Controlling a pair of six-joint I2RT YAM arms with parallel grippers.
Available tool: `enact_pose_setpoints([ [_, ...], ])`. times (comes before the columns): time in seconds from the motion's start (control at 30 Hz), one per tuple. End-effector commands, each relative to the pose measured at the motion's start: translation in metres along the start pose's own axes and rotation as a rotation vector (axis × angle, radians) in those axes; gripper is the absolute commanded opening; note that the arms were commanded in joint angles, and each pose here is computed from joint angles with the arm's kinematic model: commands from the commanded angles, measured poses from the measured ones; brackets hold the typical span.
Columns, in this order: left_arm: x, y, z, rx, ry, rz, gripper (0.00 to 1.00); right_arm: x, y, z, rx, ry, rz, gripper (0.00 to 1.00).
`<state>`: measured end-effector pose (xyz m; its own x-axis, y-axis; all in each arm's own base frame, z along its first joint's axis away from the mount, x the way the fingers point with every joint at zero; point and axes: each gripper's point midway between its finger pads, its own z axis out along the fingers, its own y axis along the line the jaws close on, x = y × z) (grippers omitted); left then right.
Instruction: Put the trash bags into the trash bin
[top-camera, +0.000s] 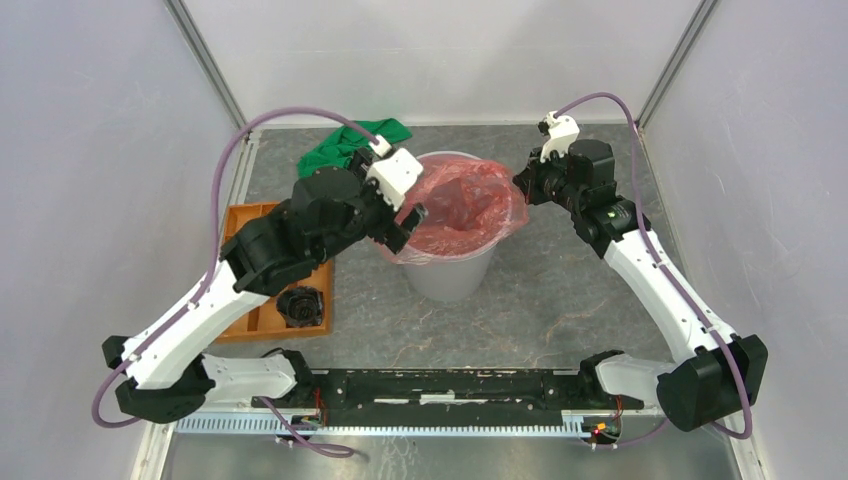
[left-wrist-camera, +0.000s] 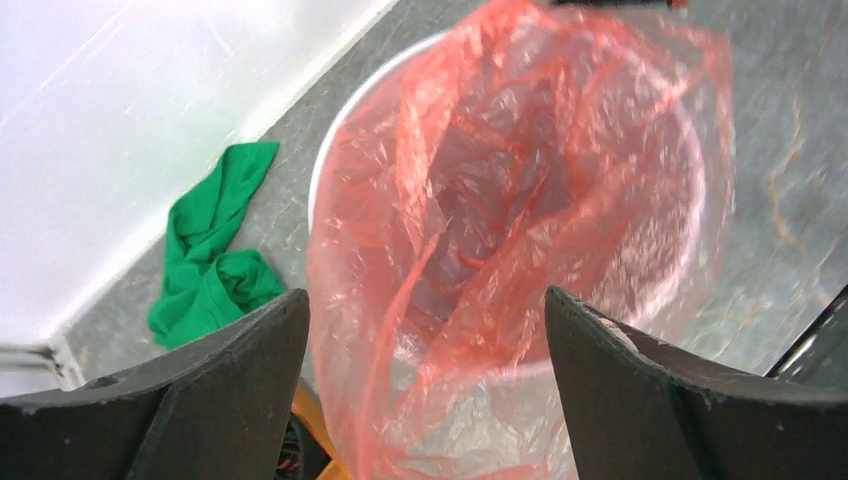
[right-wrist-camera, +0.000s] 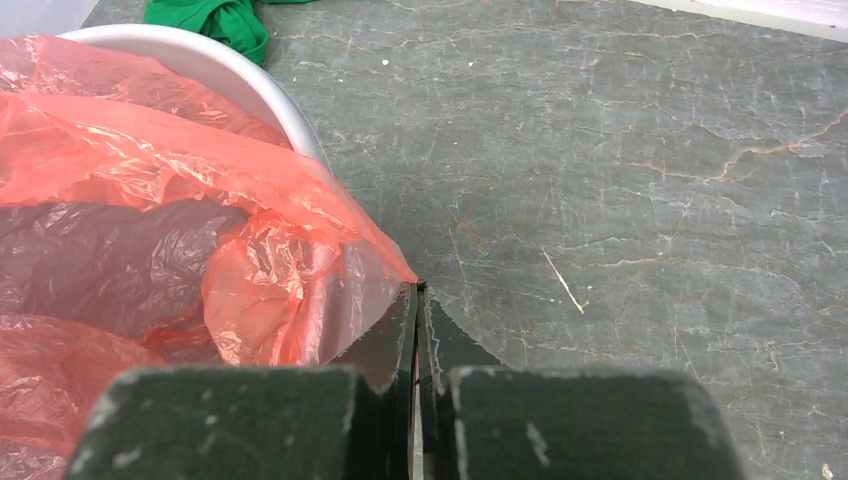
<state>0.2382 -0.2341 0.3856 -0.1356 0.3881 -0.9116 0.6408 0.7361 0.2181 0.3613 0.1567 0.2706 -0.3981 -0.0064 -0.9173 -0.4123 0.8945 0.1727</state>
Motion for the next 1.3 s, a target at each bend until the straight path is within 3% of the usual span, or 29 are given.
enact_pose_setpoints([
  [0.0,0.018,-0.01,0.023,0.025,-0.002,0.327,0.93,-0.028,-0.001,-0.009,0.013,-0.069,0.005,0.0],
  [0.17,0.038,-0.003,0.041,-0.026,0.092,0.49,0.97,-0.03,0.003,-0.012,-0.005,-0.074,-0.001,0.0],
  [0.33,0.037,0.007,0.056,-0.119,0.108,0.521,0.91,-0.029,0.012,-0.01,-0.061,-0.073,0.0,0.0],
  [0.5,0.043,0.029,0.064,-0.272,0.194,0.551,0.78,-0.03,0.017,-0.013,-0.084,-0.086,-0.008,0.0],
  [0.63,0.041,0.034,0.067,-0.328,0.208,0.527,0.6,-0.031,0.016,-0.015,-0.083,-0.091,-0.018,0.0],
  [0.77,0.042,0.038,0.073,-0.352,0.231,0.517,0.51,-0.038,0.017,-0.02,-0.081,-0.105,-0.025,0.0],
  [0.93,0.035,0.048,0.076,-0.392,0.22,0.467,0.34,-0.041,0.016,-0.022,-0.068,-0.113,-0.025,0.0],
  [1.03,0.031,0.052,0.079,-0.414,0.209,0.44,0.18,-0.038,0.012,-0.021,-0.047,-0.107,-0.021,0.0],
  [1.13,0.026,0.051,0.084,-0.4,0.19,0.395,0.12,-0.036,0.007,-0.022,-0.025,-0.107,-0.02,0.0],
  [1.2,0.022,0.051,0.087,-0.388,0.172,0.348,0.03,-0.036,0.005,-0.023,-0.01,-0.112,-0.022,0.0],
  [1.27,0.016,0.053,0.086,-0.386,0.143,0.291,0.02,-0.035,0.002,-0.024,0.003,-0.11,-0.027,0.0],
])
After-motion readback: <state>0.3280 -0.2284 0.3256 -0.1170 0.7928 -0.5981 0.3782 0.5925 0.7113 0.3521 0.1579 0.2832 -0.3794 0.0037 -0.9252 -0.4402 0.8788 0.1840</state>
